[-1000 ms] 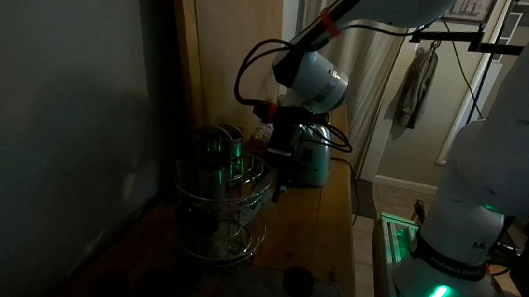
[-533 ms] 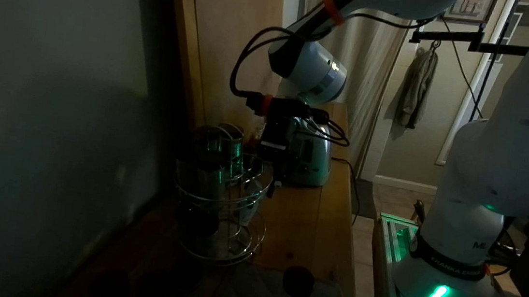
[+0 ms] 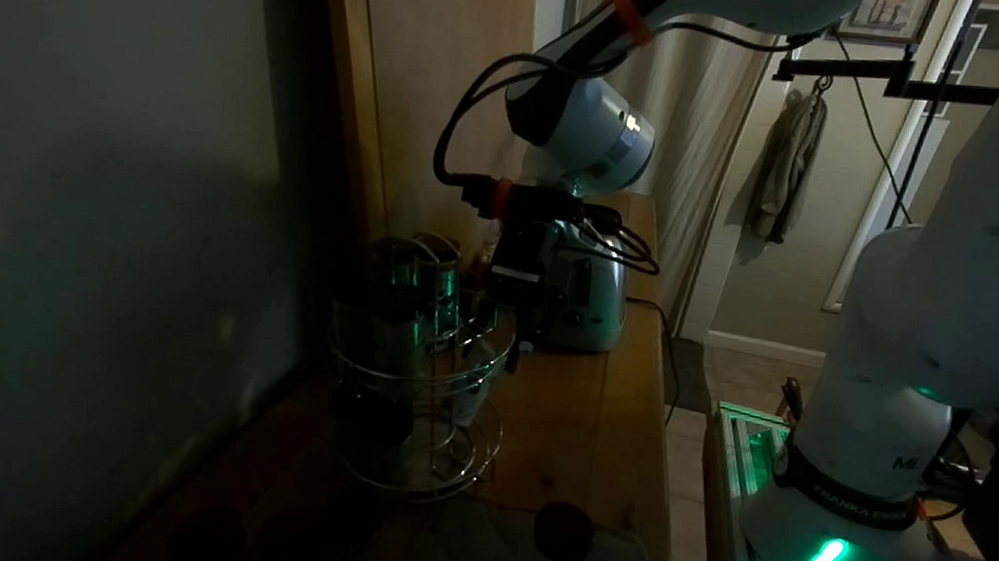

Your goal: Rotate the silver stand then put the white container on the bottom shelf of the stand.

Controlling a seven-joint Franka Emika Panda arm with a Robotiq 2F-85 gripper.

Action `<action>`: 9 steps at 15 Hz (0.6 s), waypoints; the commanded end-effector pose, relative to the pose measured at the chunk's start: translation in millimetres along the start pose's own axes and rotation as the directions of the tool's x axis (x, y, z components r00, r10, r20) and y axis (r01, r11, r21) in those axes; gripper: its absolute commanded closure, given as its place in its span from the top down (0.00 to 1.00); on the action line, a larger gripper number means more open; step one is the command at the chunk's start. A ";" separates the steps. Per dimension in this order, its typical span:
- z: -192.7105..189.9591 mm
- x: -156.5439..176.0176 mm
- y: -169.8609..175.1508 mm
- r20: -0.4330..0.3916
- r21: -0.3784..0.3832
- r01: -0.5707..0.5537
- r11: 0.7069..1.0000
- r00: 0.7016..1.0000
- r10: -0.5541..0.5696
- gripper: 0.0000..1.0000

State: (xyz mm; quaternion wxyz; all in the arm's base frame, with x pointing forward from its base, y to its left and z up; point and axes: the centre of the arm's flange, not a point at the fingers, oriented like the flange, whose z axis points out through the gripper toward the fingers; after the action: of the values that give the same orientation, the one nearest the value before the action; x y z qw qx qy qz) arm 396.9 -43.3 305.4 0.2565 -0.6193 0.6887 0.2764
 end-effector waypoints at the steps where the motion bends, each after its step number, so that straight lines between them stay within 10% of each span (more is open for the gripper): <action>1: -12.1 -10.2 0.5 -0.033 0.014 -0.004 1.000 0.999 0.004 0.29; 9: -11.8 -12.5 -3.6 -0.038 0.014 0.005 1.000 0.999 -0.005 0.29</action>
State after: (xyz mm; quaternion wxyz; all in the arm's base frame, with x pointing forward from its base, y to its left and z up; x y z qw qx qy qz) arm 398.1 -43.8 315.3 0.2587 -0.6231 0.6880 0.2674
